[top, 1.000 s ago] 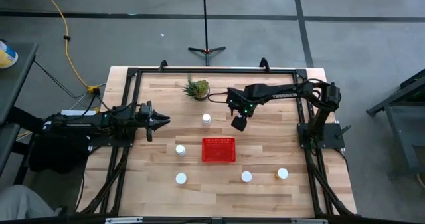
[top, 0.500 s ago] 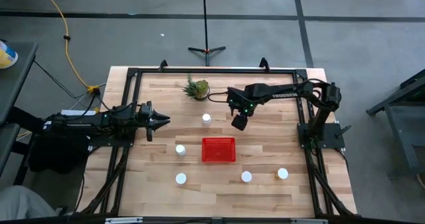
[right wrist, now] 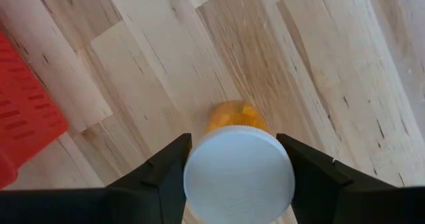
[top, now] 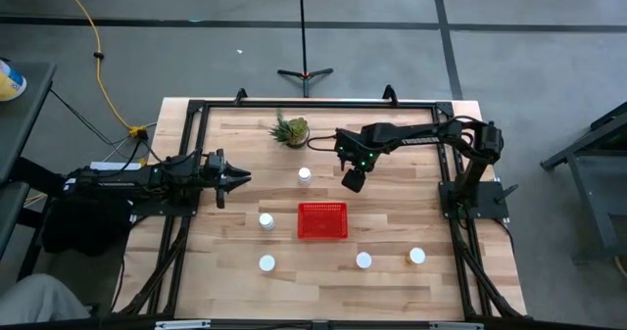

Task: Pick and place pill bottles into a basket
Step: Put the orange pill bottle into the red bin

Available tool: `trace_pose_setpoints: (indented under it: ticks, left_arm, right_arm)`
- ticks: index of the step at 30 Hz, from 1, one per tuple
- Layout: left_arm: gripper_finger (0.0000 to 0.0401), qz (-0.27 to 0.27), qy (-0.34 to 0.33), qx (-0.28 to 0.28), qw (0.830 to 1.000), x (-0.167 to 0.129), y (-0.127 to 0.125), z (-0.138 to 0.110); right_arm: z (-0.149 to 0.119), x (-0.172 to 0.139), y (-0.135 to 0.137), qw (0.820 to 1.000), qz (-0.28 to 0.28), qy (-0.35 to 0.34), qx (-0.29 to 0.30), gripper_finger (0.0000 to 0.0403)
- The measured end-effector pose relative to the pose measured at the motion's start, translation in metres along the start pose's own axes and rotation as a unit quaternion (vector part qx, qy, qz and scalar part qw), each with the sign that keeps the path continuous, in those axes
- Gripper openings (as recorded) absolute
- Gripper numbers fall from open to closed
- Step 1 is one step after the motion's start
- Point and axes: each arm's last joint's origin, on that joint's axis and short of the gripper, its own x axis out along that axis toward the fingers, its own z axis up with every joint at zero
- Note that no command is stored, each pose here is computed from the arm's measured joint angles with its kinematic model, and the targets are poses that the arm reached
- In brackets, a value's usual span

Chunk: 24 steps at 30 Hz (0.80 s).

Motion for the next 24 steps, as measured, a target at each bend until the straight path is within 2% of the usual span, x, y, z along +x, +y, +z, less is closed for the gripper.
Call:
trace_pose_setpoints:
  ticks: [9, 24]
  left_arm:
    - [0.0115, 0.000, 0.000, 0.012, 1.000, 0.000, 0.000, 0.000]
    - [0.0115, 0.000, 0.000, 0.012, 1.000, 0.000, 0.000, 0.000]
  right_arm:
    - [0.001, -0.007, 0.001, 1.000, -0.001, 0.012, -0.006, 0.0196]
    - [0.030, -0.068, 0.021, 0.997, -0.031, -0.044, -0.047, 0.0196]
